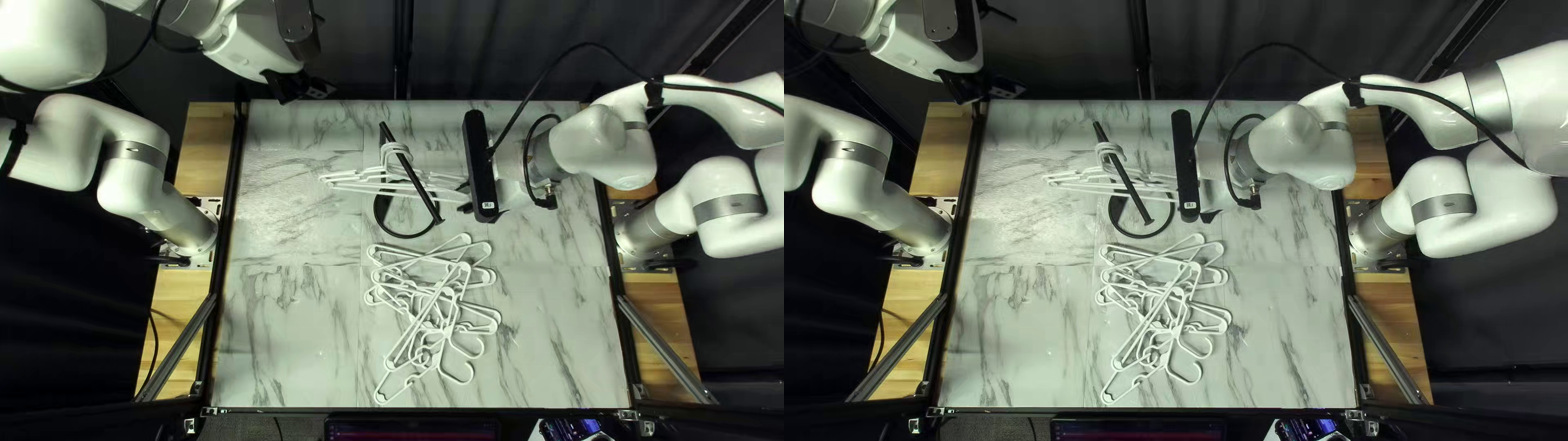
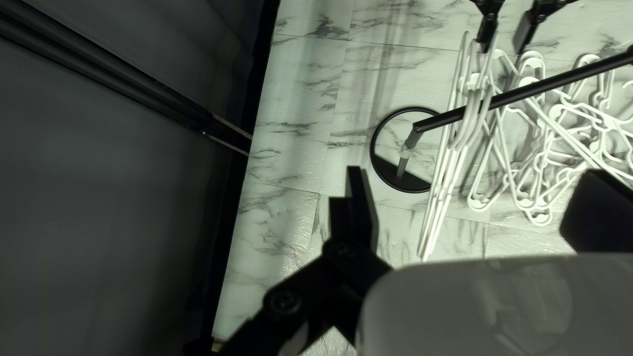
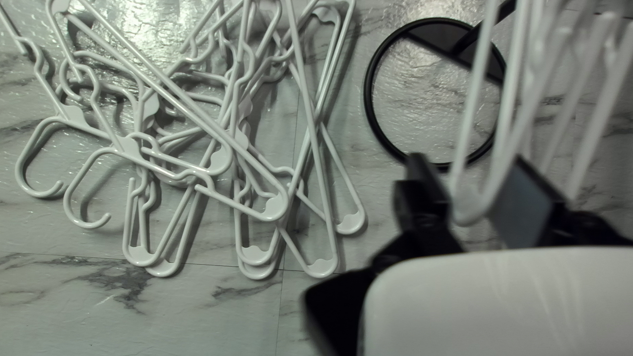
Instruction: Remove hangers from rack and place onto table
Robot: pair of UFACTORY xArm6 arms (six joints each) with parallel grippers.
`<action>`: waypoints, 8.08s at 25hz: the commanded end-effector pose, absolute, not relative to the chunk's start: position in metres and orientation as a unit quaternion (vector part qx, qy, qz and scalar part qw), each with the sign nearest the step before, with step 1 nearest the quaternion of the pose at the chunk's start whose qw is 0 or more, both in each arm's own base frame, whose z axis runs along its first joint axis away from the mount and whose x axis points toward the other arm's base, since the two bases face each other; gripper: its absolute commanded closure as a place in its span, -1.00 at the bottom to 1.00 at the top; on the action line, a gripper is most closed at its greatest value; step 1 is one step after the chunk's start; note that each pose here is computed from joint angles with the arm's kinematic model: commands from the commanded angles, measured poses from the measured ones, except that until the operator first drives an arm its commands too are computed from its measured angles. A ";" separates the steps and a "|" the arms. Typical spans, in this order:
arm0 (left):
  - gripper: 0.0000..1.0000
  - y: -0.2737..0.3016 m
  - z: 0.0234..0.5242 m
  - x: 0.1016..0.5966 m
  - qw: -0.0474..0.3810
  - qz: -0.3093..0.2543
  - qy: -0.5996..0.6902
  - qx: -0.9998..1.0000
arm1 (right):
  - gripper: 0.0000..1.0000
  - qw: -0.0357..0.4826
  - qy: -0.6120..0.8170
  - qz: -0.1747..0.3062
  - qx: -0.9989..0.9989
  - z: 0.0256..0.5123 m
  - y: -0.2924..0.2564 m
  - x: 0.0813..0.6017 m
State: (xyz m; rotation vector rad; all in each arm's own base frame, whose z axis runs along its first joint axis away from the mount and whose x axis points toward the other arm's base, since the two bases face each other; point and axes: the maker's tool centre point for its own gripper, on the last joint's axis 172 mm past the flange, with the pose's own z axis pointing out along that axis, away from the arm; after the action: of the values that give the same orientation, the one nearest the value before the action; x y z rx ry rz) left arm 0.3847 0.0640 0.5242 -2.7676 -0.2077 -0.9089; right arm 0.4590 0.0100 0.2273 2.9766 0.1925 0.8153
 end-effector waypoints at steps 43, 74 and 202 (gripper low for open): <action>-1.00 0.064 0.524 0.385 0.110 -0.309 -0.071 -0.942 | 1.00 -0.029 0.201 0.146 0.968 0.211 0.160 0.389; -1.00 0.064 0.524 0.385 0.110 -0.309 -0.071 -0.942 | 1.00 0.181 0.196 0.210 0.941 0.201 0.166 0.395; -1.00 0.064 0.524 0.385 0.110 -0.309 -0.071 -0.942 | -1.00 0.083 0.229 0.269 0.932 0.368 0.022 0.316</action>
State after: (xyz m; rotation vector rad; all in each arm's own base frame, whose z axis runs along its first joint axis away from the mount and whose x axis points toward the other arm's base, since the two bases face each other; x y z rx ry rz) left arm 0.3847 0.0640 0.5242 -2.7676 -0.2077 -0.9089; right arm 0.3408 0.0525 0.3119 2.6632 0.5976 0.7045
